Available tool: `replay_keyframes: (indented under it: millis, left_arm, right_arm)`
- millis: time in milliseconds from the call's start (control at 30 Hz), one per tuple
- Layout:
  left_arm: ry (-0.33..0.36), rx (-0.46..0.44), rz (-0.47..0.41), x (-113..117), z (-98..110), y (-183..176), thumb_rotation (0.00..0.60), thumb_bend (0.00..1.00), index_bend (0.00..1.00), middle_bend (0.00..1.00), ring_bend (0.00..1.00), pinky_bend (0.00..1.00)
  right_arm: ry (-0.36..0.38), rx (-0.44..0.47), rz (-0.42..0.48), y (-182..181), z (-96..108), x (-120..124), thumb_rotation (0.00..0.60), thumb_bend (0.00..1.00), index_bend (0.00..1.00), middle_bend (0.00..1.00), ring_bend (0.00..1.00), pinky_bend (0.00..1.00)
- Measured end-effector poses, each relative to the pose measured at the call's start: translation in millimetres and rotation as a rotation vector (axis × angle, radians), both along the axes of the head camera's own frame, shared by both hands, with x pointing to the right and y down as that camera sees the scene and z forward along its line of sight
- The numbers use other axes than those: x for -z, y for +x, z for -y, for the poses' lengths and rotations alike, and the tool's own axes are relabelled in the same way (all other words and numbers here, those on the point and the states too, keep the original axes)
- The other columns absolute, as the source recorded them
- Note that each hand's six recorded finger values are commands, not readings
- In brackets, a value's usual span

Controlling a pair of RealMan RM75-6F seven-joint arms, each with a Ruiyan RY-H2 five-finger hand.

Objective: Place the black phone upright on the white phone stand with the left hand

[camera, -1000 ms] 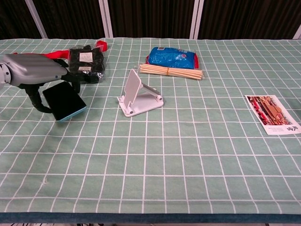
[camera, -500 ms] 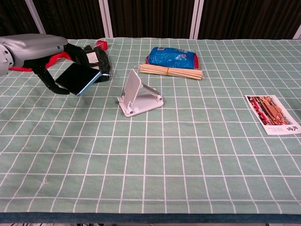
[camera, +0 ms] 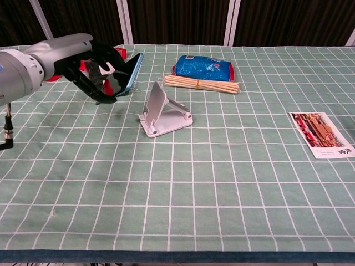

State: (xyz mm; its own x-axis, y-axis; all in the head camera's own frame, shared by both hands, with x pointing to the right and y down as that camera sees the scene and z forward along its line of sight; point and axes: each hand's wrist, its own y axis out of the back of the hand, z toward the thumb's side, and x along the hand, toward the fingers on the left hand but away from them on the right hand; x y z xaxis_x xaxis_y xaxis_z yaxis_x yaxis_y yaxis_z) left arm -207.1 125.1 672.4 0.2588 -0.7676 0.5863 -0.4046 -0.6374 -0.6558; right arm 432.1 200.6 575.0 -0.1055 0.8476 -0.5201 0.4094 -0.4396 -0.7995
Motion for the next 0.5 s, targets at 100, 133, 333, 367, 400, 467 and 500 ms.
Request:
replay_keyframes:
  millis: [100, 133, 333, 367, 400, 467, 500]
  left_arm:
    - [-0.025, 0.09, -0.066, 2, 0, 6, 0.6, 0.51, 0.61, 0.68, 0.19, 0.0]
    - [-0.035, 0.116, -0.086, 3, -1, 8, 0.6, 0.51, 0.61, 0.68, 0.19, 0.0]
    - [-0.132, 0.282, -0.209, 3, -5, 14, 0.6, 0.51, 0.61, 0.68, 0.19, 0.0]
    - [-0.155, 0.311, -0.227, 3, -7, 15, 0.6, 0.51, 0.61, 0.68, 0.19, 0.0]
    - [-0.173, 0.332, -0.239, 2, -8, 15, 0.6, 0.51, 0.61, 0.68, 0.19, 0.0]
    - [-0.213, 0.377, -0.27, 0, -10, 16, 0.6, 0.51, 0.61, 0.68, 0.19, 0.0]
    - [-0.227, 0.394, -0.284, 0, -11, 17, 0.6, 0.51, 0.61, 0.68, 0.19, 0.0]
  right_arm:
    - [-0.001, 0.001, 0.001, 0, 0, 0, 0.6, 0.12, 0.0, 0.0, 0.0, 0.15]
    - [-0.001, 0.0, 0.002, 0, 0, 0, 0.6, 0.12, 0.0, 0.0, 0.0, 0.15]
    - [-0.002, -0.002, 0.005, 0, 0, 0, 0.6, 0.12, 0.0, 0.0, 0.0, 0.15]
    - [-0.002, -0.002, 0.006, 0, 0, 0, 0.6, 0.12, 0.0, 0.0, 0.0, 0.15]
    - [-0.003, -0.002, 0.006, 0, 0, 0, 0.6, 0.12, 0.0, 0.0, 0.0, 0.15]
    - [-0.003, -0.003, 0.007, 0, 0, 0, 0.6, 0.12, 0.0, 0.0, 0.0, 0.15]
    - [-0.004, -0.002, 0.007, 0, 0, 0, 0.6, 0.12, 0.0, 0.0, 0.0, 0.15]
